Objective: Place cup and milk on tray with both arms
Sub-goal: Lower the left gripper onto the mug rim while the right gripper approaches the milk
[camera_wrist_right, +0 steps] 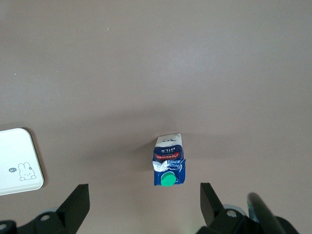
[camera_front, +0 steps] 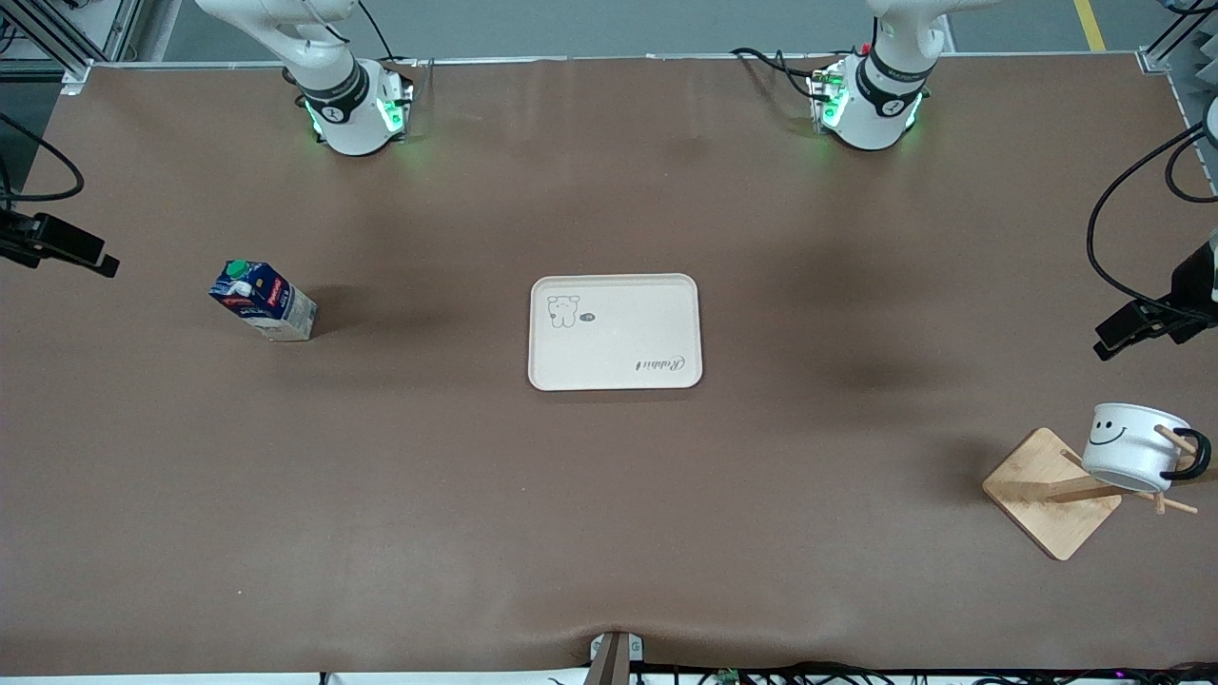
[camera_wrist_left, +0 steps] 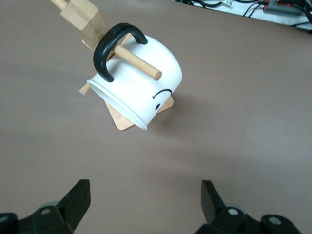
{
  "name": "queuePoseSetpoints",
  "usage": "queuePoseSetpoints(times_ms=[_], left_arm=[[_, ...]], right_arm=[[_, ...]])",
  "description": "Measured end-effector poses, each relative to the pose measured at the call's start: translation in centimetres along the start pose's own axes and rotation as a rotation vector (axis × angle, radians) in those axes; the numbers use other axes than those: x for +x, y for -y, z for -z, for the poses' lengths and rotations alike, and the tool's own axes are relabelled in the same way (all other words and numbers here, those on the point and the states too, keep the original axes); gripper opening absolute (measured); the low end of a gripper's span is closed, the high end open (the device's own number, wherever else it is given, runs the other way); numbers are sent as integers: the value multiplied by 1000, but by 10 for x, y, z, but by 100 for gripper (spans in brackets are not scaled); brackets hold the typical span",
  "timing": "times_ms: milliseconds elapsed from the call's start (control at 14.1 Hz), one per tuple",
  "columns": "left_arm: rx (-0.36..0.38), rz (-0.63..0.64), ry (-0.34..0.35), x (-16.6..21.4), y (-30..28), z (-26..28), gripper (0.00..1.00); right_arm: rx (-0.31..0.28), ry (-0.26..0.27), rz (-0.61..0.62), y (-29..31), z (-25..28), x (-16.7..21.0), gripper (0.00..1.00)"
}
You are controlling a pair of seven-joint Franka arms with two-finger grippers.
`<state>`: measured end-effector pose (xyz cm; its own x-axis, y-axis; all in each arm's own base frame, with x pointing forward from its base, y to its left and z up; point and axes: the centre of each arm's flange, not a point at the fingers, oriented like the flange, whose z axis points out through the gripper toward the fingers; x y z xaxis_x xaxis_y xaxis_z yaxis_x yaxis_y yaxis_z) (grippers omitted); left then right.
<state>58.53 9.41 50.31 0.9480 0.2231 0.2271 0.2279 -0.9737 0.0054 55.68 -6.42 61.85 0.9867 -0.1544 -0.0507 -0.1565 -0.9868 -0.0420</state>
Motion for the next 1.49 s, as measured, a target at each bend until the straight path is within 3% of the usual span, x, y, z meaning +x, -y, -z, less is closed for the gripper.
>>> queuePoseSetpoints(times_ms=[283, 780, 1205, 1488], left_arm=[[-4, 18, -8, 0, 11, -21, 100], [1, 53, -30, 28, 29, -33, 100], [-12, 67, -90, 35, 31, -35, 100], [-79, 146, -128, 32, 38, -58, 100]], right_arm=[[-1, 10, 0, 0, -5, 3, 100], [-9, 105, 2, 4, -48, 20, 100], [-9, 113, -4, 1, -49, 20, 100], [-9, 115, -6, 0, -49, 19, 100]])
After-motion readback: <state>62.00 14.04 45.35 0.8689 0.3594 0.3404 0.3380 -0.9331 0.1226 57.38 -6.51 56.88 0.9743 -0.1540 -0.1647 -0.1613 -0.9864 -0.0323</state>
